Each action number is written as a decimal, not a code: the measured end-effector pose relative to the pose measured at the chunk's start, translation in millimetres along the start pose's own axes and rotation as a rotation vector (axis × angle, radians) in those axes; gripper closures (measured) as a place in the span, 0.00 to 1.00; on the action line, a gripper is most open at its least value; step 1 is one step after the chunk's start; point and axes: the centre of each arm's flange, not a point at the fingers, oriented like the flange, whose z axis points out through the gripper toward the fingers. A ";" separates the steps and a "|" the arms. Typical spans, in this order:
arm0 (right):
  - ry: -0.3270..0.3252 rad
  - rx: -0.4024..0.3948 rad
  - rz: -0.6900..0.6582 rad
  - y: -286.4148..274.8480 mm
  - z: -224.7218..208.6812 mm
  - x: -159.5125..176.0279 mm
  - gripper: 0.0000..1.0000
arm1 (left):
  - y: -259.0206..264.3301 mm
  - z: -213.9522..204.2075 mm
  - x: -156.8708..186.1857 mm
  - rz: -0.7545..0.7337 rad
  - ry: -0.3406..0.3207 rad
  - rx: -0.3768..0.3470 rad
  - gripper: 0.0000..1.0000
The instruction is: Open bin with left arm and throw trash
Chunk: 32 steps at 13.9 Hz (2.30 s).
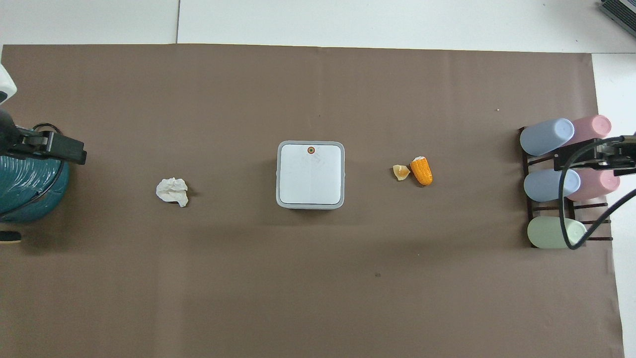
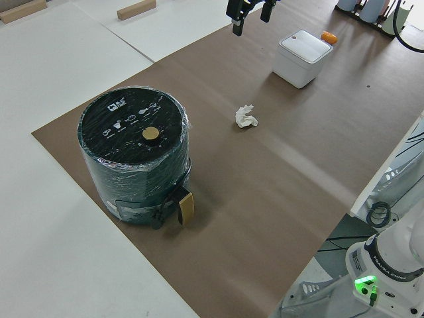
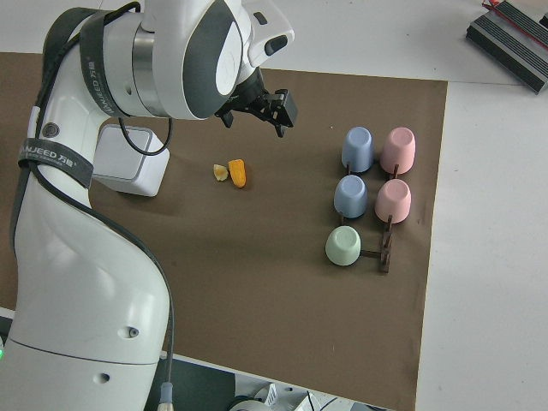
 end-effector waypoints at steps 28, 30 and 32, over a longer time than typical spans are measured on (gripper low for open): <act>-0.022 -0.003 -0.004 -2.0 9.4 -0.8 0.00 | 262.2 80.9 30.8 0.169 0.157 -0.037 0.99; -0.022 -0.003 -0.004 -2.0 9.4 -0.8 0.00 | 283.5 94.3 36.4 0.191 0.194 -0.051 0.99; -0.022 -0.003 -0.004 -2.0 9.5 -0.8 0.00 | 303.4 108.8 40.2 0.200 0.238 -0.070 0.99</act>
